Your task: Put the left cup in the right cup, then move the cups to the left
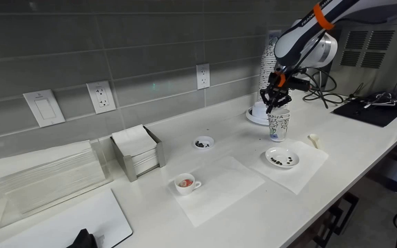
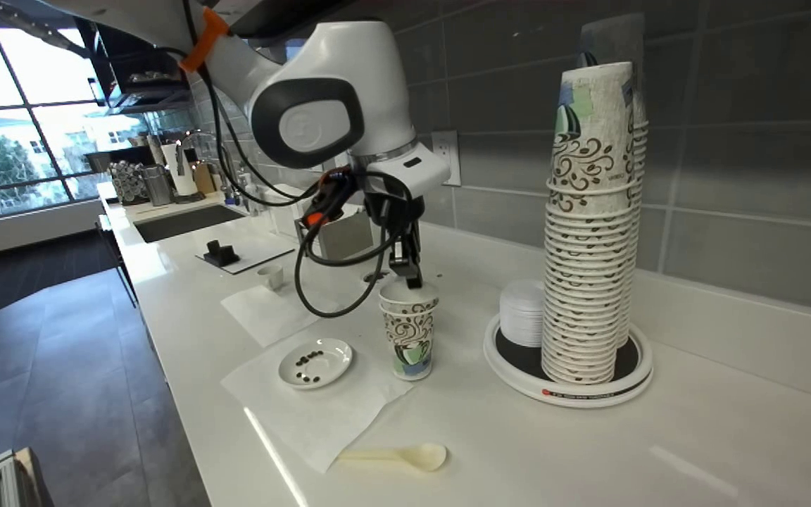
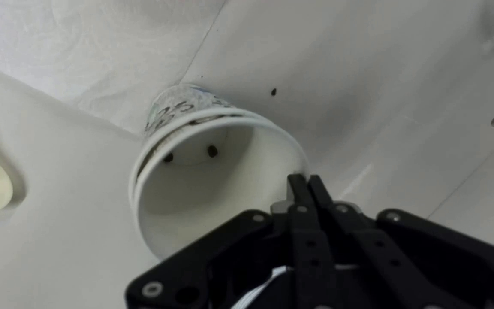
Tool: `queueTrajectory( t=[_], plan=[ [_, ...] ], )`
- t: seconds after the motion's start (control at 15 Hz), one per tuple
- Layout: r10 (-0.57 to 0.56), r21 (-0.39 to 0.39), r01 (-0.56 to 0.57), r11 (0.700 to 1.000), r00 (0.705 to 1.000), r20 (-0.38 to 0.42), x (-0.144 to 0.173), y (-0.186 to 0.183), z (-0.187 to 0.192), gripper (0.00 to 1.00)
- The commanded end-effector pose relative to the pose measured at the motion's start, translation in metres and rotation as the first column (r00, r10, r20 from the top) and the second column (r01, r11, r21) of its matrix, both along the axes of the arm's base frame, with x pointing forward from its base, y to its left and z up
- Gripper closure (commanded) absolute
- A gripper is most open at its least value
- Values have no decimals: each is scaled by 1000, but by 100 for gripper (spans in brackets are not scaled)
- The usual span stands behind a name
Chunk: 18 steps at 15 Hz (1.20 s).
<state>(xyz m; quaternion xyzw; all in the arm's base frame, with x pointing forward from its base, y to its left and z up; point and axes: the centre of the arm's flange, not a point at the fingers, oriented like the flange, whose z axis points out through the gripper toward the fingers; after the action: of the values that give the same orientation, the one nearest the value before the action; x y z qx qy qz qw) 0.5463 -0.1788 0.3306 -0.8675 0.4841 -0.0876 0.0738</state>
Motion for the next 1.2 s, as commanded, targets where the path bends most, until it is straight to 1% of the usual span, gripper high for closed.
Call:
queueTrajectory(
  t=[0.0,0.2,0.4,0.47,1.13],
  plan=[
    [-12,67,14,998,999,-32,-36,-23,-49,99],
    [-7,114,8,993,1000,-12,-46,-32,-57,99],
    [31,130,-32,991,999,10,-51,-33,-59,99],
    [10,112,-18,994,997,73,-27,-24,-6,96],
    [26,115,-36,993,996,81,-30,-25,-7,96]
  ],
)
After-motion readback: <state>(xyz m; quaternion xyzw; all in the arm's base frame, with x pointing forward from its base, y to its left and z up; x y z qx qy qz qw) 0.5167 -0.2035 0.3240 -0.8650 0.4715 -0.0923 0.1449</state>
